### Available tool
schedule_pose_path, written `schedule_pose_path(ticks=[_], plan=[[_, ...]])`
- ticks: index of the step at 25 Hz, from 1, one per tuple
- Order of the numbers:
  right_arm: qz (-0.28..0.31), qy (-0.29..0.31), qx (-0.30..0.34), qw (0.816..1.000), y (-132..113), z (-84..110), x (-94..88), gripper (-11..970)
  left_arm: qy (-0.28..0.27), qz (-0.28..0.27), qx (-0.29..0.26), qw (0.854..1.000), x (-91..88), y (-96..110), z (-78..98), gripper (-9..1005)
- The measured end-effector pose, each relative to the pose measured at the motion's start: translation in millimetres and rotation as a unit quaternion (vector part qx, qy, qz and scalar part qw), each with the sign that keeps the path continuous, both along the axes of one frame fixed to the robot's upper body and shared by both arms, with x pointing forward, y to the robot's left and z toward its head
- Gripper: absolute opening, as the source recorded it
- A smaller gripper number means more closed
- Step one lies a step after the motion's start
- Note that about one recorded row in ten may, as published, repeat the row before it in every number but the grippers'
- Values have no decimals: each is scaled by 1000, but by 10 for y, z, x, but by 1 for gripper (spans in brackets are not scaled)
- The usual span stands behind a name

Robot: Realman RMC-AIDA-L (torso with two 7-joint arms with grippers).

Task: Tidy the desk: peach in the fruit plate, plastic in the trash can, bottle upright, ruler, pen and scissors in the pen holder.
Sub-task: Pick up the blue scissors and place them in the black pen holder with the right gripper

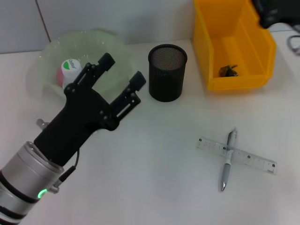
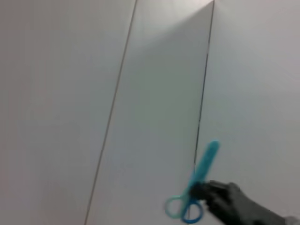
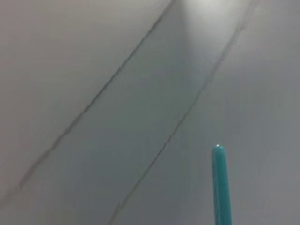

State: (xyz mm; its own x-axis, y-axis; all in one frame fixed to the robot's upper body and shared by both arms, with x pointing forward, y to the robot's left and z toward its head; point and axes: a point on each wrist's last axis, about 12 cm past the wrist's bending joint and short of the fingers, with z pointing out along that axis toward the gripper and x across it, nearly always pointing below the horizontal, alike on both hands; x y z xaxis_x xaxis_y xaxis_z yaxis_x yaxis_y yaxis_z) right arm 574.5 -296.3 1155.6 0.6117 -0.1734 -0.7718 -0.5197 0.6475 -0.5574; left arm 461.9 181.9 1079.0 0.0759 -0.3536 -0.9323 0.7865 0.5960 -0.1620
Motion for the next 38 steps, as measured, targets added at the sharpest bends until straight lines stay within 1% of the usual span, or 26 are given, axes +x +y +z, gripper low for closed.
schedule_pose_path(ticks=[2, 5, 7, 9, 10, 11, 12, 13, 14, 15, 16, 17, 18, 20, 21, 22, 23, 25, 26, 27, 28, 31, 32, 33, 37, 38], plan=[[-50, -81, -92, 991, 168, -90, 132, 118, -3, -6, 4, 1000, -26, -23, -4, 793], [-78, -129, -146, 978, 244, -123, 206, 119, -5, -9, 2, 1000, -56, -45, 7, 792], [-115, -206, -228, 945, 324, -132, 299, 120, -6, -7, -2, 1000, -71, -47, 19, 792], [-123, -226, -246, 935, 339, -129, 317, 121, -6, -7, -2, 1000, -71, -47, 19, 792], [-137, -268, -284, 910, 371, -141, 331, 122, -10, -3, -8, 1000, -96, -70, 34, 792], [-137, -268, -284, 910, 371, -141, 331, 122, -9, -2, -8, 1000, -95, -78, 34, 792], [-152, -317, -324, 878, 427, -188, 323, 122, -9, -1, -9, 1000, -93, -85, 32, 792], [-152, -317, -324, 878, 427, -188, 323, 123, -9, 1, -9, 1000, -92, -93, 28, 792], [-169, -364, -365, 841, 494, -250, 318, 123, -10, 3, -8, 1000, -92, -96, 24, 792], [-176, -383, -386, 820, 528, -285, 322, 124, -11, 3, -9, 1000, -93, -108, 23, 792], [-176, -383, -386, 820, 528, -285, 322, 124, -12, 4, -8, 1000, -94, -115, 23, 792], [-186, -414, -421, 786, 583, -327, 342, 124, -15, 6, -6, 1000, -94, -123, 24, 792], [-186, -414, -421, 786, 583, -327, 342, 125, -15, 6, -6, 1000, -94, -123, 24, 792], [-191, -451, -448, 748, 627, -326, 357, 126, -19, 8, -5, 1000, -93, -139, 27, 792], [-191, -451, -448, 748, 627, -326, 357, 126, -19, 8, -5, 1000, -93, -139, 27, 792], [-193, -474, -458, 727, 630, -297, 363, 127, -19, 8, -5, 1000, -93, -139, 27, 792], [-193, -474, -458, 727, 630, -297, 363, 127, -19, 8, -5, 1000, -93, -139, 27, 792], [-187, -509, -483, 688, 640, -288, 363, 128, -21, 6, -6, 1000, -76, -165, 41, 792], [-187, -509, -483, 688, 640, -288, 363, 128, -21, 7, -7, 1000, -75, -164, 42, 792], [-175, -525, -510, 659, 639, -334, 359, 129, -21, 8, -8, 1000, -74, -165, 47, 792], [-175, -525, -510, 659, 639, -334, 359, 129, -21, 8, -8, 1000, -74, -165, 47, 792], [-159, -535, -556, 616, 607, -430, 362, 130, -22, 10, -11, 1000, -67, -166, 58, 791], [-152, -540, -582, 589, 582, -472, 373, 131, -22, 9, -13, 1000, -62, -174, 65, 791], [-152, -540, -582, 589, 582, -472, 373, 131, -22, 9, -13, 1000, -62, -174, 65, 791], [-154, -556, -618, 534, 545, -476, 426, 133, -22, 8, -14, 1000, -55, -184, 71, 791], [-154, -556, -618, 534, 545, -476, 426, 133, -23, 8, -14, 1000, -57, -186, 72, 791]])
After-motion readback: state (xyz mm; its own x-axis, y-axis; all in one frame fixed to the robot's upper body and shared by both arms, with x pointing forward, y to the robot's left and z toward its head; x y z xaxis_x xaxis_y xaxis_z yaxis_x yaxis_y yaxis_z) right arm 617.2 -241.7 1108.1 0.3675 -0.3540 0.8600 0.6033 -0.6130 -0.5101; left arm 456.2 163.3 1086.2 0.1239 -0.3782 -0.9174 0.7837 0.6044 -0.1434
